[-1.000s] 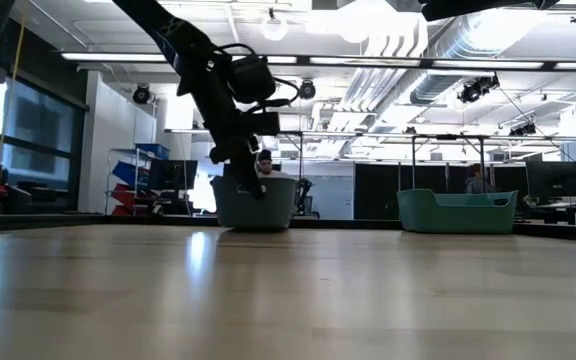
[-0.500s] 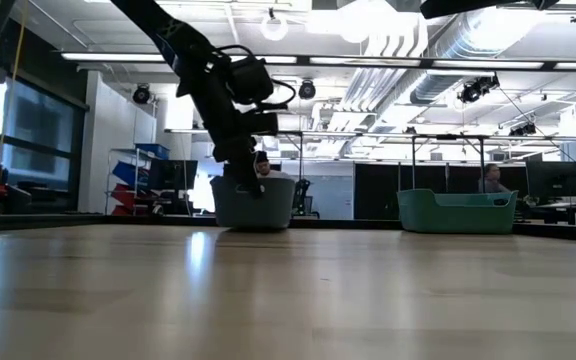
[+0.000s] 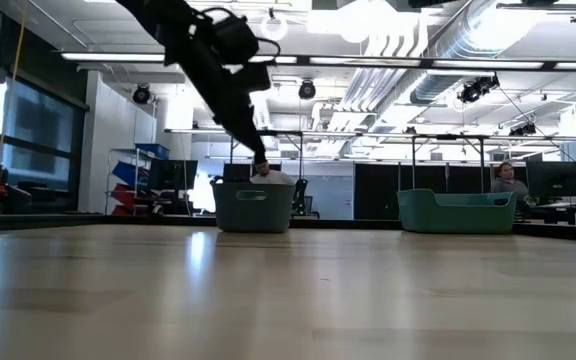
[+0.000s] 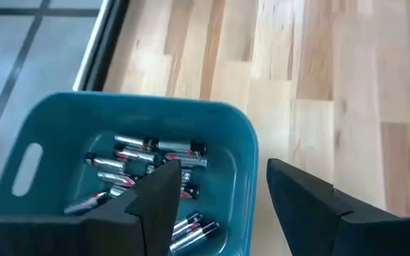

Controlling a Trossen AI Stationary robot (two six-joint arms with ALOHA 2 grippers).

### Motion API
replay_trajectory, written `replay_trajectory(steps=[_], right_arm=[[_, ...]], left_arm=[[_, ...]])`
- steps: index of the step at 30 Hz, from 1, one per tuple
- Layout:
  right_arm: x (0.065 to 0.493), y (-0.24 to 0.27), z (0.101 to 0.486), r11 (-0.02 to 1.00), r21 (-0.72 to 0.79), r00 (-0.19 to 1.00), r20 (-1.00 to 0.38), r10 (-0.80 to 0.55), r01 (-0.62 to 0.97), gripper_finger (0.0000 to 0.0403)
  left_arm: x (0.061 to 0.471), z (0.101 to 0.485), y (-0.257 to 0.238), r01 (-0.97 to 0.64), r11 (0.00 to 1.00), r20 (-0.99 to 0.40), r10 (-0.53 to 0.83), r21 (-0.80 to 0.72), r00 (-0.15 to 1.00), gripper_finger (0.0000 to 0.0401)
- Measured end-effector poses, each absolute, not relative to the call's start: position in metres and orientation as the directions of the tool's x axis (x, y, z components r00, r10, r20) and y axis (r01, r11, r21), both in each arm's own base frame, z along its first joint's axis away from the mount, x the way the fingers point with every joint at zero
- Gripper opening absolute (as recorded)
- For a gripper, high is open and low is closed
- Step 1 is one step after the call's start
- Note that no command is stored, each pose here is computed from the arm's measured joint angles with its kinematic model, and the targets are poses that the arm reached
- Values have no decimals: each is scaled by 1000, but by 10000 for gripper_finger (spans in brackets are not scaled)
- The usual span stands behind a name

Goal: Sort batteries
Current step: Move the green bin to the right side of the blue bin

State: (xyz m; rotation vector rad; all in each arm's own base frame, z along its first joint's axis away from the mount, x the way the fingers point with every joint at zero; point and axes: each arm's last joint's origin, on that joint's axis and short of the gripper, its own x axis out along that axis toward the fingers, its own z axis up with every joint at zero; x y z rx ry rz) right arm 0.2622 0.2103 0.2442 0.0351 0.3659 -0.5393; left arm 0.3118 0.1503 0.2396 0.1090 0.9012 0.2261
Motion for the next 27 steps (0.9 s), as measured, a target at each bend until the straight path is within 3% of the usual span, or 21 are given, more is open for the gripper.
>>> replay_trajectory(steps=[4, 9, 16, 20, 24, 27], right_arm=[[270, 200, 243, 841, 7, 778, -385, -497, 541, 154], [277, 155, 255, 741, 131, 688, -504, -522, 658, 156], [268, 26, 284, 566, 64, 408, -759, -507, 822, 219], [266, -56, 284, 512, 53, 320, -835, -448, 857, 257], [251, -132, 272, 337, 54, 213, -865, -454, 940, 264], [238, -172, 258, 263, 56, 163, -899, -406, 963, 263]], left_arm=[[306, 254, 147, -155, 968, -737, 252, 199, 627, 202], [294, 278, 142, -207, 961, -683, 277, 185, 676, 202], [265, 308, 117, -262, 956, -638, 286, 135, 715, 202], [247, 308, 97, -269, 955, -653, 281, 122, 703, 202], [231, 300, 76, -282, 954, -649, 278, 101, 708, 202], [222, 289, 62, -278, 957, -654, 261, 80, 710, 202]])
